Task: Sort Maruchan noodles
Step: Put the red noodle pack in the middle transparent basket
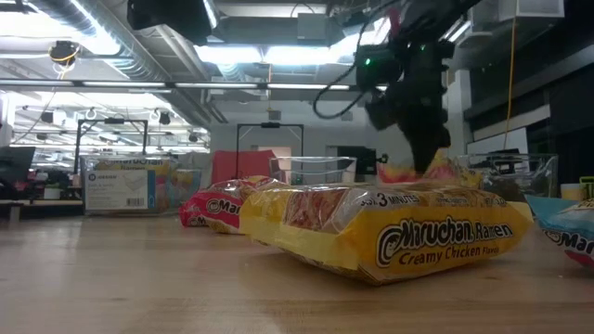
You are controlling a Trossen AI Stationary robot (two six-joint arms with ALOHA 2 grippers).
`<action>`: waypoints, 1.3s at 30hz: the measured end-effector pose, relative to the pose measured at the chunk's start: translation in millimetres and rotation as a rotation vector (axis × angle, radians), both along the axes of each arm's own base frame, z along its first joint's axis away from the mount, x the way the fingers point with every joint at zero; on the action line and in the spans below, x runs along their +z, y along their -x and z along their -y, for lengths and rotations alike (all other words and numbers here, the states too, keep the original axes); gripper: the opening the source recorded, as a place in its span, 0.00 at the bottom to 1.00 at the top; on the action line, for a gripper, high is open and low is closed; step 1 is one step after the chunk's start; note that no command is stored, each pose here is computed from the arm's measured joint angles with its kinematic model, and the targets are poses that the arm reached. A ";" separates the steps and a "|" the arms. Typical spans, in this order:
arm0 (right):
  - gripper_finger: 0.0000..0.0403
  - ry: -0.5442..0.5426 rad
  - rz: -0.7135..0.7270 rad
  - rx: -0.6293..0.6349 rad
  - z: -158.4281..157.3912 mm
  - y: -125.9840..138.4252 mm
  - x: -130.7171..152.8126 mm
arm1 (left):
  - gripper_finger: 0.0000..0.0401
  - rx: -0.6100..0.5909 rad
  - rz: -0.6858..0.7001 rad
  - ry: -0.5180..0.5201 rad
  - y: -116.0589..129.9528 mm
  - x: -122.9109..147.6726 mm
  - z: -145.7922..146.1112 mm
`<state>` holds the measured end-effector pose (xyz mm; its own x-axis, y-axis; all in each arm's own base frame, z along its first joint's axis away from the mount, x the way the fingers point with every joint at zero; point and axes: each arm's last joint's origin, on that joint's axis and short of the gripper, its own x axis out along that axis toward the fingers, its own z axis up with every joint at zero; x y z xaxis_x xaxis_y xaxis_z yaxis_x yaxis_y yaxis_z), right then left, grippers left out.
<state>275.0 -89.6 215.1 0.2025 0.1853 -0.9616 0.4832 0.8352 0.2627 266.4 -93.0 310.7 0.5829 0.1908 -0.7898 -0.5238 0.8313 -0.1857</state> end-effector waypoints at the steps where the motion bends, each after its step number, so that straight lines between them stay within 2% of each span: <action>1: 0.01 0.000 0.016 -0.002 -0.8 1.7 8.8 | 0.16 0.001 0.001 -0.002 0.0 0.0 -0.1; 4: 0.01 0.024 0.095 0.002 -6.9 4.1 39.7 | 0.16 0.015 0.010 -0.024 -0.2 0.3 -0.8; 9: 0.00 0.104 0.343 0.059 -21.2 -3.7 94.0 | 0.16 0.109 0.111 -0.104 -9.0 5.5 -12.0; 14: 0.00 0.251 0.477 0.082 -26.9 -12.3 131.1 | 0.19 0.130 0.259 -0.216 -28.0 24.1 -51.9; 16: 0.00 0.313 0.517 0.076 -24.9 -14.9 140.9 | 0.21 0.089 0.329 -0.234 -34.9 34.9 -71.4; 21: 0.00 0.397 0.575 0.067 -20.2 -18.1 151.2 | 0.27 -0.025 0.378 -0.181 -39.7 41.7 -123.4; 25: 0.00 0.421 0.621 0.064 -18.8 -21.3 154.9 | 0.31 -0.034 0.396 -0.095 -34.2 41.5 -162.1; 27: 0.00 0.432 0.637 0.070 -18.4 -22.5 156.0 | 0.33 -0.040 0.406 -0.089 -31.2 42.2 -175.5; 33: 0.00 0.451 0.696 0.062 -16.8 -29.2 158.9 | 0.33 -0.084 0.520 -0.090 -29.2 51.5 -196.1; 39: 0.00 0.426 0.708 0.079 -15.2 -42.3 150.1 | 0.33 -0.053 0.522 -0.114 -25.3 52.1 -207.7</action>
<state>317.3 -74.5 365.1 0.7880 -0.1267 -0.6025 0.2578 0.9566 0.1359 291.8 114.7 362.8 0.9038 0.2179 -0.3682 -0.3425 0.8842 -0.3175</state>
